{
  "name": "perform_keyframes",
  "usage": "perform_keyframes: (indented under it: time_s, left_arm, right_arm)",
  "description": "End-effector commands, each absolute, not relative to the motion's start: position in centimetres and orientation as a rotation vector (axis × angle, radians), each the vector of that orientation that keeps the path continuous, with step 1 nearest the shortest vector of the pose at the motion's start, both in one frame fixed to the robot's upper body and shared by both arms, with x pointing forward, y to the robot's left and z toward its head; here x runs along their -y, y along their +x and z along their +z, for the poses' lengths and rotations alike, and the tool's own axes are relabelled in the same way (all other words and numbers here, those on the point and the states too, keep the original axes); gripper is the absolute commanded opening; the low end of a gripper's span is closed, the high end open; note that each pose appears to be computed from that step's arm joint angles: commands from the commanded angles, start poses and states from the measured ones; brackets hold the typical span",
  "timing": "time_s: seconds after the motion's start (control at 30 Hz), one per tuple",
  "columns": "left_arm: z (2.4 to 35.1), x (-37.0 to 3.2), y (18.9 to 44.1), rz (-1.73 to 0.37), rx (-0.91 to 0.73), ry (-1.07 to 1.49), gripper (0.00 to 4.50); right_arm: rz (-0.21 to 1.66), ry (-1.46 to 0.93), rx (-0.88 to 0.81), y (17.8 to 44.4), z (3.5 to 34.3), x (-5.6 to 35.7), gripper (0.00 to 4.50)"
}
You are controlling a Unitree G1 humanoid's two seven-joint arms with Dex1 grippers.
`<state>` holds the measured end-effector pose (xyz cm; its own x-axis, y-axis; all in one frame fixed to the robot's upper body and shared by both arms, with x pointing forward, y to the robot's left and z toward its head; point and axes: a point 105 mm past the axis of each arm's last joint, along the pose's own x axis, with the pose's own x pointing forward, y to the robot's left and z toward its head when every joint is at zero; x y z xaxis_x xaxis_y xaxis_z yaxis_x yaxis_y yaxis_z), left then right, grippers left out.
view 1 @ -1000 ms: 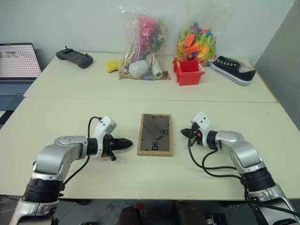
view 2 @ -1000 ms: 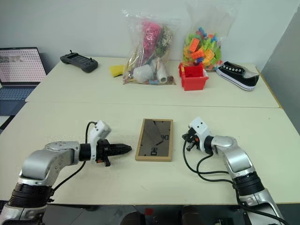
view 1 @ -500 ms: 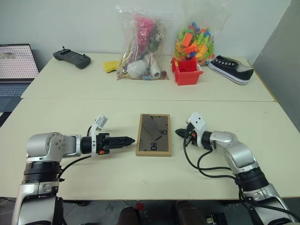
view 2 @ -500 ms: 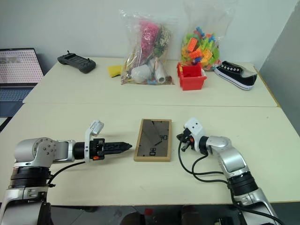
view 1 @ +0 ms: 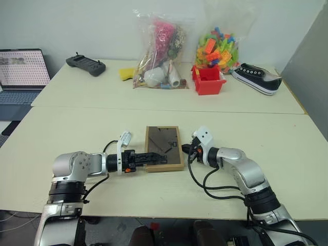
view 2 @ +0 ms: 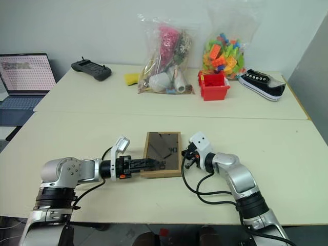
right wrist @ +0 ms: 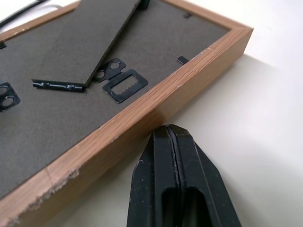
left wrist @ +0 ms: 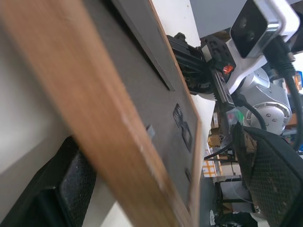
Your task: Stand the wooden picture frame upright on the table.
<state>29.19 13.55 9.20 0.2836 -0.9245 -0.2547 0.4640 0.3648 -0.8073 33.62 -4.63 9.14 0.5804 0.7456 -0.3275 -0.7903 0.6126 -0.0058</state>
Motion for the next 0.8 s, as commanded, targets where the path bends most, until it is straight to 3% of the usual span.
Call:
perform_keyframes:
  time_s: [0.03, 0.13, 0.4, 0.57, 0.67, 0.8]
  left_arm:
    - [7.4, -12.3, 28.2, -1.023, -0.888, -0.722, 4.47]
    - [7.4, -12.5, 28.6, -1.006, -0.87, -0.719, 4.06]
    - [9.0, -13.0, 28.9, -1.017, -0.823, -0.751, 2.27]
    - [10.6, -12.8, 29.0, -1.054, -0.793, -0.787, 1.42]
    - [11.0, -12.8, 29.3, -1.045, -0.798, -0.75, 1.28]
    - [12.9, -12.4, 29.3, -1.128, -0.738, -0.6, 1.28]
  right_arm:
    - [0.893, -0.149, -0.244, 33.7, 10.9, 4.3, 0.0]
    - [0.884, -0.15, -0.247, 33.8, 10.8, 4.5, 0.0]
    - [0.831, -0.182, -0.265, 34.2, 10.3, 7.0, 0.0]
    - [0.768, -0.193, -0.221, 35.9, 12.8, 10.0, 0.0]
    - [0.814, -0.114, -0.17, 36.3, 15.8, 10.2, 0.0]
    - [1.034, 0.125, -0.118, 34.7, 20.5, 8.0, 0.72]
